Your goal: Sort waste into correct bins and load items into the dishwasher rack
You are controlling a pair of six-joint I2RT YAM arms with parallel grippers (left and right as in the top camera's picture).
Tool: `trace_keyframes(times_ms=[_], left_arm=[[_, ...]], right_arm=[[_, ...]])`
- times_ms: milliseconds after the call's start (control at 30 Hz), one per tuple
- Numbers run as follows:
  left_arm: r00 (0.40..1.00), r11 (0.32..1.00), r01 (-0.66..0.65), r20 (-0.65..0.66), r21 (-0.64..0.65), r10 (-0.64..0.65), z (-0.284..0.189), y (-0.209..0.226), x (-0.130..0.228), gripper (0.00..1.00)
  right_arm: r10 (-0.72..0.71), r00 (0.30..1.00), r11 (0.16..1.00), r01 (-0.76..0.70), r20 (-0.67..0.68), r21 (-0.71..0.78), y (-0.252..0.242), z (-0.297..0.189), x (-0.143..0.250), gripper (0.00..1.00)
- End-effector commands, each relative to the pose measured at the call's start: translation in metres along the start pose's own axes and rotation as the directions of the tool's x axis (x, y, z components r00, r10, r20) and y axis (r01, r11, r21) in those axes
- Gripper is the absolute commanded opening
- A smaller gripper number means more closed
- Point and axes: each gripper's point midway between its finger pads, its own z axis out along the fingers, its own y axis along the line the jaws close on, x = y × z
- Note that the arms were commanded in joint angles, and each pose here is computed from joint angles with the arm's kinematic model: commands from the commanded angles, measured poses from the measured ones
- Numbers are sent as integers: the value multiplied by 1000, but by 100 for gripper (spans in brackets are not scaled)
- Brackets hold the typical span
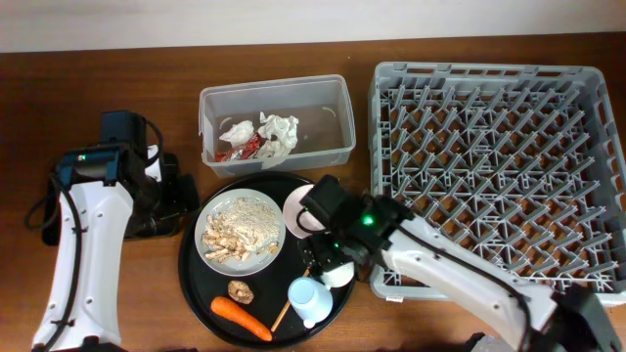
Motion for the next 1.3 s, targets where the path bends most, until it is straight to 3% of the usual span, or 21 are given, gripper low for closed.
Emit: trace_keyframes(times_ms=[0,100,200,300,433,567,700,900,1000,1100,1167,1267], left_arm=[[1000,1000,11,-12,-4,-11,3,2,1,95],[1000,1000,11,-11,-4,-11,3,2,1,98],[1000,1000,11,-12,-4,-11,3,2,1,98],[1000,1000,11,-12,-4,-11,3,2,1,99],[1000,1000,11,-11,-4,-11,3,2,1,98],[1000,1000,11,-10,-4,-11,3,2,1,98],[1000,1000,11,-11,-3,-11,3,2,1,99],[1000,1000,11,-11,-4,-11,3,2,1,98],[1000,1000,11,-12,-4,-11,3,2,1,98],[1000,1000,11,-12,-4,-11,3,2,1,99],[1000,1000,11,-12,-4,-11,3,2,1,99],[1000,1000,11,-12,-4,-11,3,2,1,98]], right_arm=[[81,996,996,-79,-39,48,-4,18,3,94],[109,993,989,-104,-46,104,-7,29,5,92],[149,988,979,-143,-39,143,-12,28,8,74],[150,988,979,-142,-43,149,-14,28,9,62],[146,989,975,-146,10,167,-18,18,0,58],[136,967,960,-183,217,213,-28,-66,-38,58],[260,900,897,-359,350,259,-89,-139,-47,57],[545,686,623,-716,482,315,-234,-203,3,57],[668,516,393,-856,536,336,-307,-227,53,54],[741,368,257,-928,562,269,-346,-236,86,52],[801,223,125,-970,555,208,-377,-236,118,52],[856,127,36,-982,500,188,-401,-218,139,52]])
